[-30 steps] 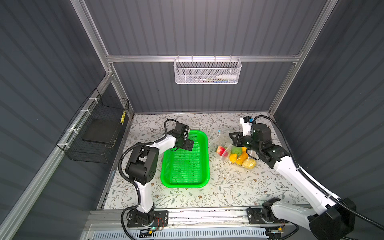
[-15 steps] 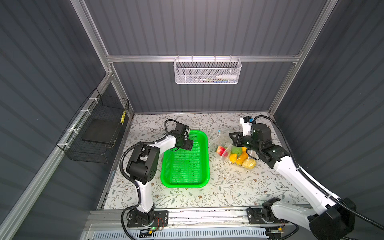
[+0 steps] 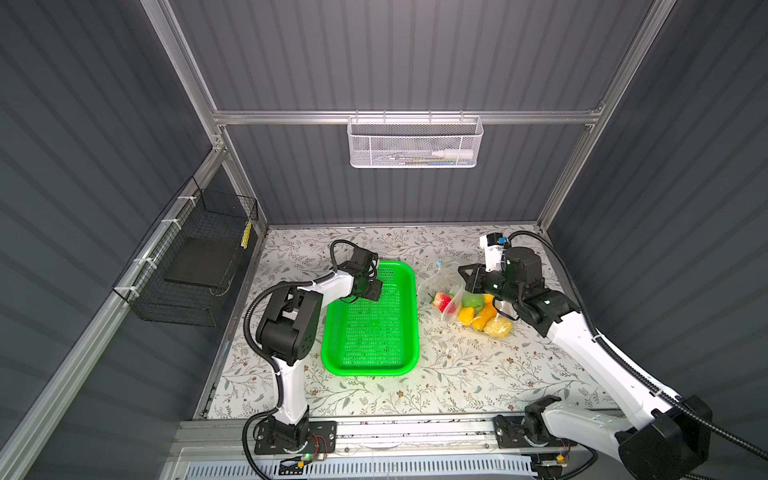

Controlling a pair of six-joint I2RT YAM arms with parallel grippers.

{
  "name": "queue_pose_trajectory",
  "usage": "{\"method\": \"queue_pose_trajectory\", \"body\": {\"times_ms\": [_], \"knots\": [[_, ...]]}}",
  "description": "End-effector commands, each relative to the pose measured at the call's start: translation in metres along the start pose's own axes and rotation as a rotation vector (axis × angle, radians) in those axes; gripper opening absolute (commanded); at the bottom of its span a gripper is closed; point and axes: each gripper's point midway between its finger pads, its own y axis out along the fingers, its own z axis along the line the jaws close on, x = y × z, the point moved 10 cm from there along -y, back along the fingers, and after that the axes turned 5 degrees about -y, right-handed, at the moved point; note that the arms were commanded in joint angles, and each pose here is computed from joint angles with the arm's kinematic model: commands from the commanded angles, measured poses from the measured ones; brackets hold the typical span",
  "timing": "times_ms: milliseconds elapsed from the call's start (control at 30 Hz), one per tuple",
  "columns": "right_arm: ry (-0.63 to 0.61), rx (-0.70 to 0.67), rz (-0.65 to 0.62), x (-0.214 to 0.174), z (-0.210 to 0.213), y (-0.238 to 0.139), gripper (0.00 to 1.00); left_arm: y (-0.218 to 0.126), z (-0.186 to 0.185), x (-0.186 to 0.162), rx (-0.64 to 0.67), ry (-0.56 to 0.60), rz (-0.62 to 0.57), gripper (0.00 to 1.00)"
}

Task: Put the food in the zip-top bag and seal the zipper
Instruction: 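Lift the second strawberry out of the basket with the left gripper, then carry the second strawberry with the left gripper to the bag mouth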

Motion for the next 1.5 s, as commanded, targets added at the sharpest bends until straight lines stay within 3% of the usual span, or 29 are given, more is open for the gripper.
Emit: {"method": "queue_pose_trajectory", "body": {"times_ms": [0, 300, 567, 833, 1100, 1467], "knots": [[-0.017, 0.004, -0.012, 0.005, 0.004, -0.004, 0.0, -0.021, -0.005, 0.007, -0.033, -0.014, -0.028, 0.56], [-0.013, 0.006, -0.013, 0.005, 0.003, -0.002, 0.0, -0.084, -0.021, 0.021, -0.2, -0.08, -0.17, 0.55], [-0.005, 0.008, -0.017, 0.005, 0.003, -0.002, 0.0, -0.149, -0.052, 0.037, -0.59, -0.151, -0.393, 0.55], [0.002, 0.011, -0.018, 0.004, 0.003, -0.003, 0.0, -0.186, -0.115, 0.041, -0.763, -0.028, -0.498, 0.55], [0.003, 0.012, -0.021, 0.004, 0.003, -0.003, 0.0, -0.183, -0.152, 0.038, -0.858, 0.085, -0.435, 0.55], [-0.003, 0.023, -0.026, 0.002, 0.003, -0.002, 0.0, -0.135, -0.183, 0.035, -0.722, 0.118, -0.283, 0.54]]}}
